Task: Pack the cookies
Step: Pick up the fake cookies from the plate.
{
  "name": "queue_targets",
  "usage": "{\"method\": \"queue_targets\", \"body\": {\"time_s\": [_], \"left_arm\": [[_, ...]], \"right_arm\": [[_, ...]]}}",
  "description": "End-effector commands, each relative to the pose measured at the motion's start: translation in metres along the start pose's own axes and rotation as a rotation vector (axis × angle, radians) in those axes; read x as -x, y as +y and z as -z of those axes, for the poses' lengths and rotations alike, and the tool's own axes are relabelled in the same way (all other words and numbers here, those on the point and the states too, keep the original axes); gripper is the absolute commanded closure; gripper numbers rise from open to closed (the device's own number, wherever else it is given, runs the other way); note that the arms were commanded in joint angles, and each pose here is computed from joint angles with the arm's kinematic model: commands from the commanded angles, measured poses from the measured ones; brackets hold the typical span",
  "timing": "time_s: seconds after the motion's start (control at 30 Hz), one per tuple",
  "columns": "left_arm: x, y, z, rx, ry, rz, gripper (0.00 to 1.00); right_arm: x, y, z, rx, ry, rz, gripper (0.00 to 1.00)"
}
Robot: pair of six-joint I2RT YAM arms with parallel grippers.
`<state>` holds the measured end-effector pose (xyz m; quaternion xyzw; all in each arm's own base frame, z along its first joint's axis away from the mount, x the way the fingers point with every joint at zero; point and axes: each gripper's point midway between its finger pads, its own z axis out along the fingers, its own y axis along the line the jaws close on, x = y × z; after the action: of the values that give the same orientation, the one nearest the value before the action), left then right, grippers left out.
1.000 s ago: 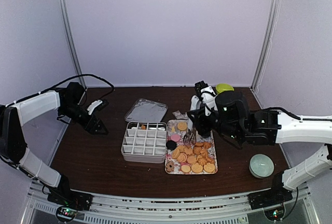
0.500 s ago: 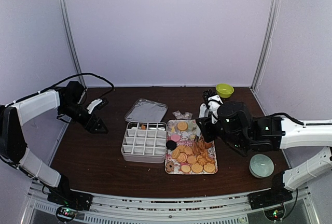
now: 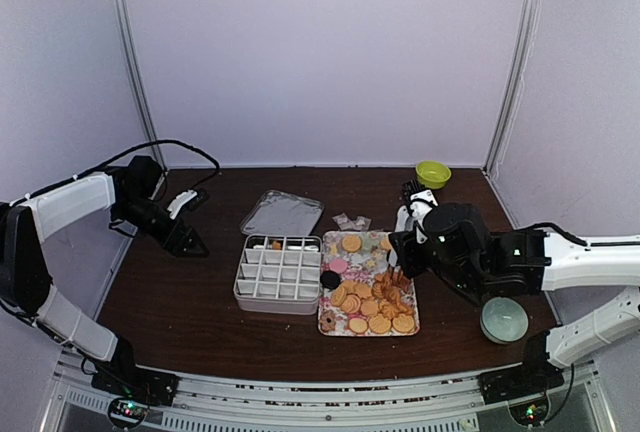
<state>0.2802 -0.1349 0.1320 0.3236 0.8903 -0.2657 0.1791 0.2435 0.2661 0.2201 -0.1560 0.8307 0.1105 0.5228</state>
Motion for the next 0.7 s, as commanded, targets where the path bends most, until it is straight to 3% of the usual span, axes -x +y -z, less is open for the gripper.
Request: {"method": "queue_targets", "body": {"time_s": [0.0,0.43,0.67], "left_arm": [[0.010,-0.003,0.006,-0.006,-0.028,-0.010,0.28],[0.012,-0.003,0.006,-0.011,-0.031,-0.006,0.28],[0.012,-0.003,0.005,-0.017,-0.031,0.000,0.29]], "right_arm": [[0.006,-0.004,-0.005,-0.019,-0.029,-0.036,0.64],[-0.016,-0.005,-0.014,0.011,0.018,-0.060,0.70],[0.003,-0.005,-0.006,0.018,-0.018,-0.064,0.86]]}}
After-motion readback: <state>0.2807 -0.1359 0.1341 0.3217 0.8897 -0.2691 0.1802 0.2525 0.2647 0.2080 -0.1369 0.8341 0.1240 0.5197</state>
